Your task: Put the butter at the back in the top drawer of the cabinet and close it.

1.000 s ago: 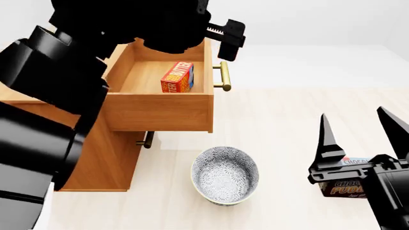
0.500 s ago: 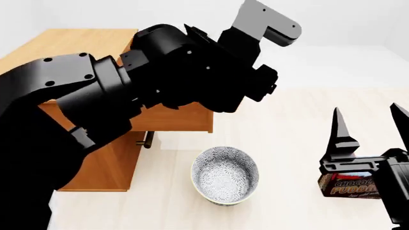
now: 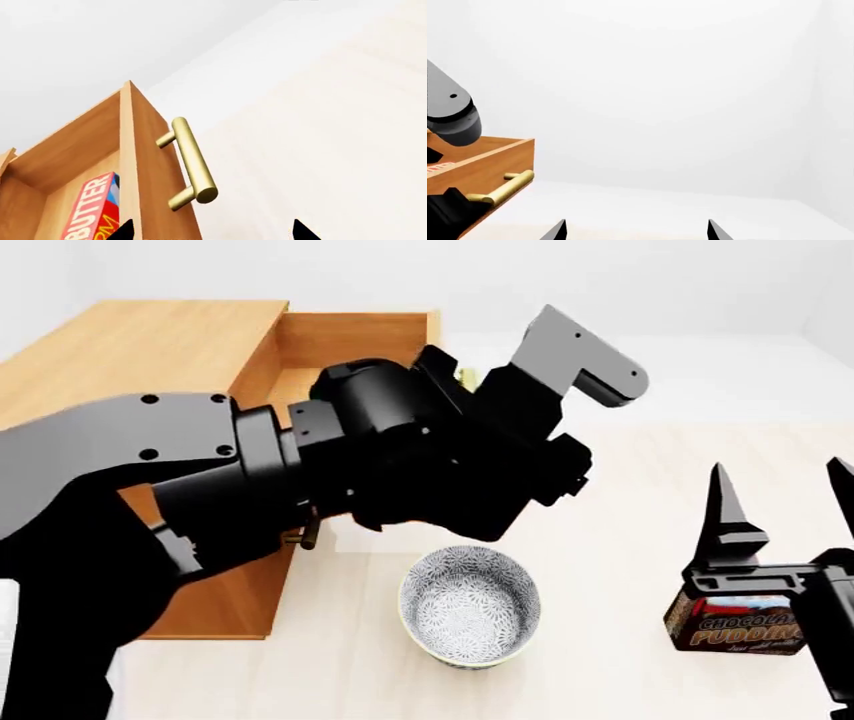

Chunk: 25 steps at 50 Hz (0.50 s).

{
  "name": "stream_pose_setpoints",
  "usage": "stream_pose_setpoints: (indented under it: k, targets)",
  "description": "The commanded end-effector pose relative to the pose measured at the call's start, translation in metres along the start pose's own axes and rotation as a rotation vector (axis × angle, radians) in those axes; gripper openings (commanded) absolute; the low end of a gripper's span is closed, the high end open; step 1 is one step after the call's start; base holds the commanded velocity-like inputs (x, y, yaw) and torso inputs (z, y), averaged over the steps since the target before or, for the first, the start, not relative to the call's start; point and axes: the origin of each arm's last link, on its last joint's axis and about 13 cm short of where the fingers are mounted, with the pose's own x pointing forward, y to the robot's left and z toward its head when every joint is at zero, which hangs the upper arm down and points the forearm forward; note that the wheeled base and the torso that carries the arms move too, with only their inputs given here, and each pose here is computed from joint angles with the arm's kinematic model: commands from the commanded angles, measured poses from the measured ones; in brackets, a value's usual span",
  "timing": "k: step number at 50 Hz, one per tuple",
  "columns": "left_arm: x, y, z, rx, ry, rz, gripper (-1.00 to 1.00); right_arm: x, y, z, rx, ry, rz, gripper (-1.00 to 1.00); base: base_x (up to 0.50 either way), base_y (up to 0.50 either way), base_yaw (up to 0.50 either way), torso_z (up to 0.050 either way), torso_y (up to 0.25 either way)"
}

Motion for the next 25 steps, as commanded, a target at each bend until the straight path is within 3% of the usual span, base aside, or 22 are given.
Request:
stream_pose_setpoints:
  k: [1,17,25]
  targets:
    - [0.001,-0.005,-0.007,0.036,-0.020,-0.046,1.00,0.000,-0.002,-0.001,0.004,0.000,-0.002,1.00,0.00,0.00,0.00,0.000,0.000]
    - [0.012,-0.001,-0.017,0.056,0.023,-0.050,1.00,-0.002,-0.003,-0.001,0.005,-0.002,-0.003,1.00,0.00,0.00,0.00,0.000,0.000]
    - [0.022,0.004,-0.029,0.059,0.139,-0.002,1.00,-0.003,-0.003,-0.002,0.006,-0.001,-0.004,1.00,0.00,0.00,0.00,0.000,0.000]
